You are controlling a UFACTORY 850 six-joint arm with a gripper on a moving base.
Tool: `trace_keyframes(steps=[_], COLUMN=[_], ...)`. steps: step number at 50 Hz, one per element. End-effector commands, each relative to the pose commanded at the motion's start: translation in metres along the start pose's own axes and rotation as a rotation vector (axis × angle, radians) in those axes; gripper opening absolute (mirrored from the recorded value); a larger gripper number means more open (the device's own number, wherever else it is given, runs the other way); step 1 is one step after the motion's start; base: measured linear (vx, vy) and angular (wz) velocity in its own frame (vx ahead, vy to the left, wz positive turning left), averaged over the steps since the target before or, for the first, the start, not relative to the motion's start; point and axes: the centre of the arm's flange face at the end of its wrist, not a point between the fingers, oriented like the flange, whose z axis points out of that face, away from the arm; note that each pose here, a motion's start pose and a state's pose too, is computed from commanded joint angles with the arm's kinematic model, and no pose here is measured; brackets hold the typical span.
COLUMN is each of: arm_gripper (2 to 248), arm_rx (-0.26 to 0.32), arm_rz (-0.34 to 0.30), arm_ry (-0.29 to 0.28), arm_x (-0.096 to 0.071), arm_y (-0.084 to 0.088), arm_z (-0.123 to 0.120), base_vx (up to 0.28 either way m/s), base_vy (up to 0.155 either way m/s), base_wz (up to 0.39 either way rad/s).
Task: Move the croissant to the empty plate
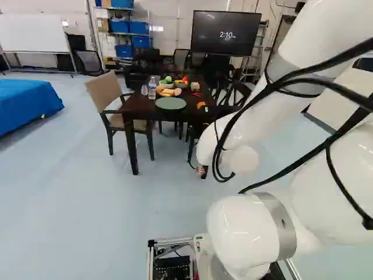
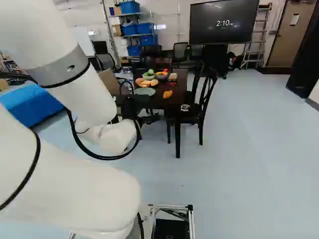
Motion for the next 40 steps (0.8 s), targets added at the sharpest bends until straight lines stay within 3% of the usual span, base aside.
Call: trace_keyframes(steps=[40], arm_gripper=[247], arm_rx=[0.0], arm_rz=[0.0], arm_ry=[0.0], arm_x=[0.0], arm_y=[0.0], arm_z=[0.0], base_vx=[0.162], base_vy=[0.028], base_wz=[-0.188])
